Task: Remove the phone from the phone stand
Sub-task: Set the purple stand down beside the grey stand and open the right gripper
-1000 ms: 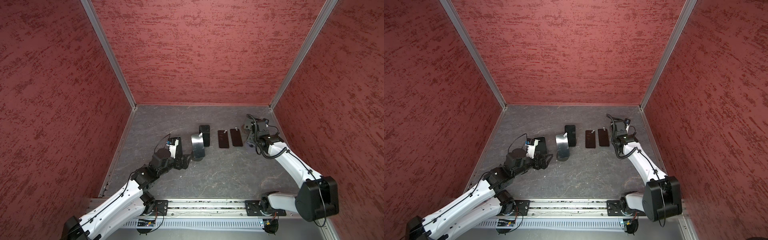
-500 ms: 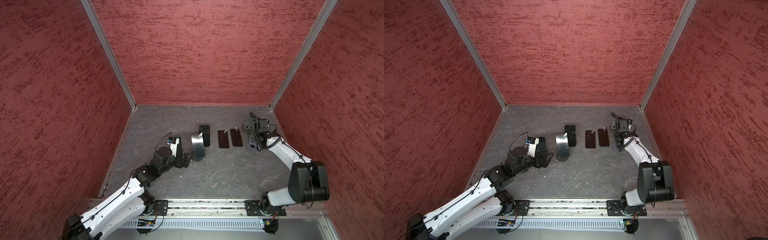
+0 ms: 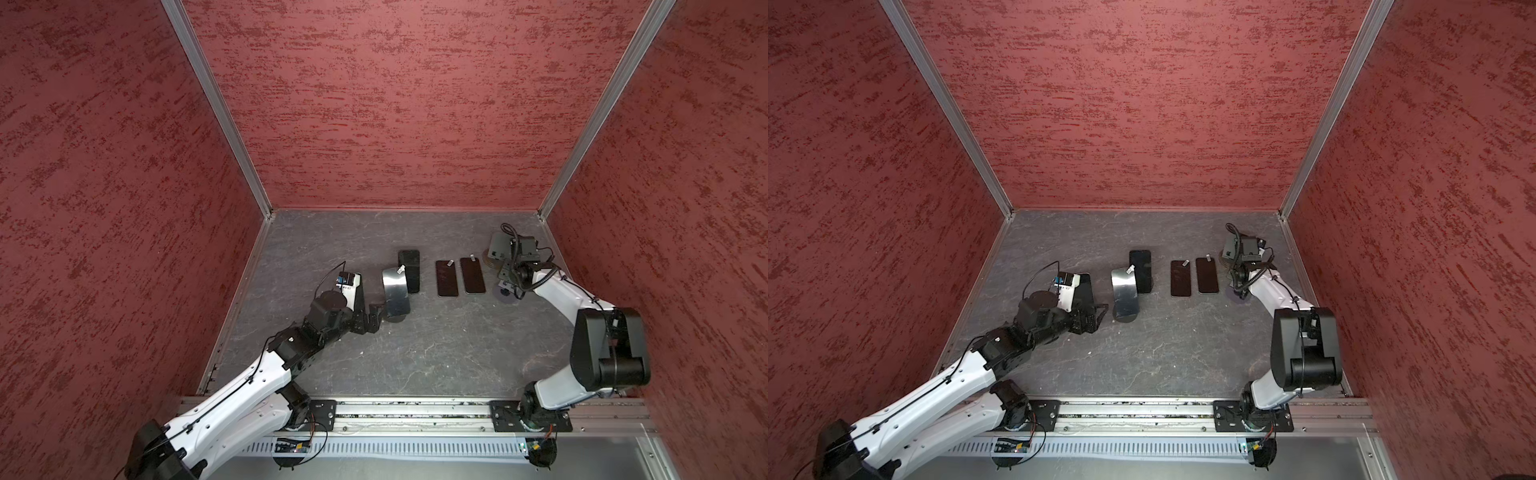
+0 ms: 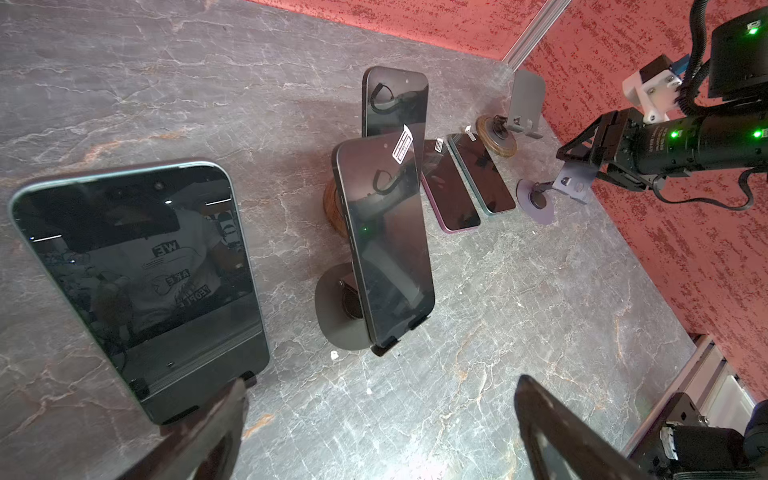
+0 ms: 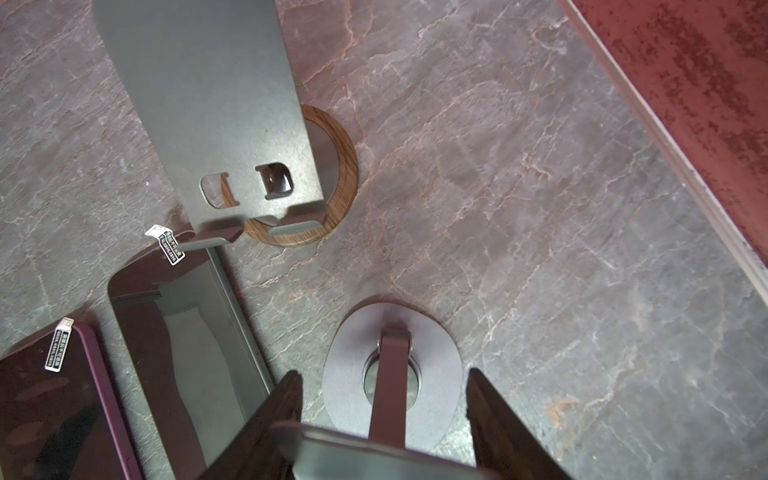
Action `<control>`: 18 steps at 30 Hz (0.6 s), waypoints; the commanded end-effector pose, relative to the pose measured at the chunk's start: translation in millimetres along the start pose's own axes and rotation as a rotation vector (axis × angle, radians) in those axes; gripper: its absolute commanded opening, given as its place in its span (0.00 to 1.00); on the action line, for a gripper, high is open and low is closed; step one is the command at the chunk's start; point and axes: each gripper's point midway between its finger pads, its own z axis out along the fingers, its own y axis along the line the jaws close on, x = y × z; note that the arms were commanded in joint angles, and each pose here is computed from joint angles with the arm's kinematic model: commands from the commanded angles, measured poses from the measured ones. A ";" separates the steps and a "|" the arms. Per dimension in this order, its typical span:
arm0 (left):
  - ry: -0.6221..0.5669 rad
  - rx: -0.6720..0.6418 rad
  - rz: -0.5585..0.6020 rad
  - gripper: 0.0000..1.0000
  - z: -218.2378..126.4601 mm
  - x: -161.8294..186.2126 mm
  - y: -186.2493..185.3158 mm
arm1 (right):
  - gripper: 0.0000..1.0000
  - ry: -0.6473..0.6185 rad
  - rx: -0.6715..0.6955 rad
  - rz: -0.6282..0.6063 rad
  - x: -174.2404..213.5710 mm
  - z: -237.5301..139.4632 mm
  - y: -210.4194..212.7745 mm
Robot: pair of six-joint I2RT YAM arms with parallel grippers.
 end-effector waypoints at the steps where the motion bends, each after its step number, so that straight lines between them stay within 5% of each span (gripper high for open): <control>1: -0.031 0.003 -0.016 1.00 -4.5 -13.5 -3.4 | 0.60 -0.049 -0.039 0.018 -20.9 -2.0 9.1; 18: -0.027 0.001 -0.036 1.00 -8.6 -10.9 -2.4 | 0.86 -0.088 -0.042 0.016 -32.4 -21.1 5.9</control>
